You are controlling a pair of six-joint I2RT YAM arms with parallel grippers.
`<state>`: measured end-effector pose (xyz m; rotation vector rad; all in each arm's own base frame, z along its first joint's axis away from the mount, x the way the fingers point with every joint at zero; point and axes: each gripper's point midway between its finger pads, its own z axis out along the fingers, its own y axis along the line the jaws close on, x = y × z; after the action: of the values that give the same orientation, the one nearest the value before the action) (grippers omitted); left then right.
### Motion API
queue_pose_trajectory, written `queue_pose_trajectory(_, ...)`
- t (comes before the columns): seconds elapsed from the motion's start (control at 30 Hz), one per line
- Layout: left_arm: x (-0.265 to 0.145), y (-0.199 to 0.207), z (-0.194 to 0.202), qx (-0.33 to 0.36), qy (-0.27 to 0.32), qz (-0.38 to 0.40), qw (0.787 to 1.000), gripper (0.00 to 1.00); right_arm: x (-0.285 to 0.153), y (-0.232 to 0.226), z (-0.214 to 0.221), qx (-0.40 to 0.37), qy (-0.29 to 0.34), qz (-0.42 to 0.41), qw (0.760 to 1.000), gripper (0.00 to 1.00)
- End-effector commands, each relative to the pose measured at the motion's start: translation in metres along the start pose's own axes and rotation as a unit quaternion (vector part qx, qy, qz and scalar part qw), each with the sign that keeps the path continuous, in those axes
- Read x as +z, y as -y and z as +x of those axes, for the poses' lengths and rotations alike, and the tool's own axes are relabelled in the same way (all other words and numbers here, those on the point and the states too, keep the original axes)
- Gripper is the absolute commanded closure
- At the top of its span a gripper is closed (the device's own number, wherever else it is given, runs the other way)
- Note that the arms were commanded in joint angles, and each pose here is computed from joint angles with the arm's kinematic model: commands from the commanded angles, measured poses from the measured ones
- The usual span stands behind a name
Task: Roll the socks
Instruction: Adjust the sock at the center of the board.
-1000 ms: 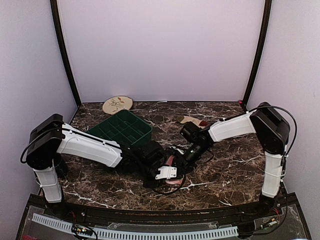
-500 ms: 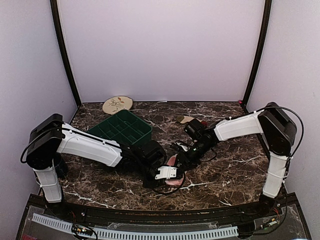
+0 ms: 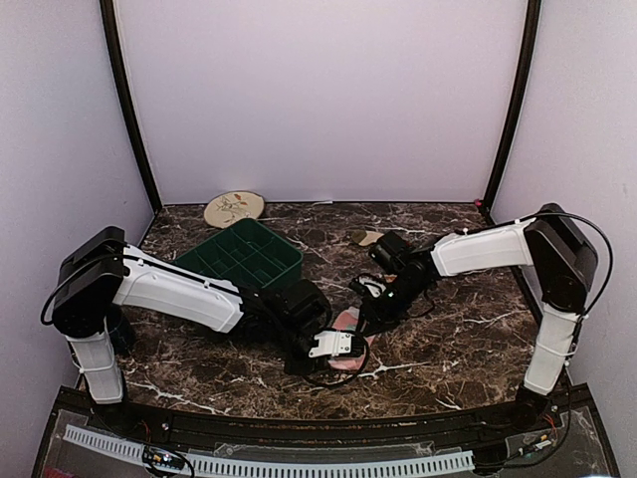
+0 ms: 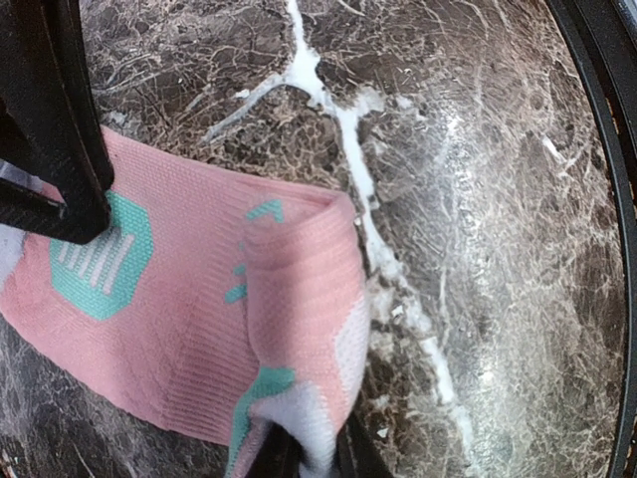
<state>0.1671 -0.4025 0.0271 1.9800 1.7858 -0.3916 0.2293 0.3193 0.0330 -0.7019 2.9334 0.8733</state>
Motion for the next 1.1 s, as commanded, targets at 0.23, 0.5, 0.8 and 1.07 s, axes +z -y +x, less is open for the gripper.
queue_pose_trajectory(0.23,0.002,0.009,0.028,-0.017,-0.052,0.009,0.998,0.80,-0.004,0.024,-0.004,-0.005,-0.008,0.076,0.997,0.82)
queue_pose_trajectory(0.5,0.004,0.008,0.025,-0.021,-0.051,0.011,0.998,0.78,0.010,0.030,0.000,-0.024,-0.037,0.088,0.995,0.84)
queue_pose_trajectory(0.8,0.004,0.008,0.017,-0.022,-0.043,0.019,0.999,0.76,0.024,0.029,-0.004,-0.042,-0.056,0.088,0.994,0.85)
queue_pose_trajectory(1.07,0.003,0.006,0.014,-0.020,-0.042,0.014,0.999,0.75,0.034,0.018,-0.012,-0.060,-0.064,0.084,0.993,0.85)
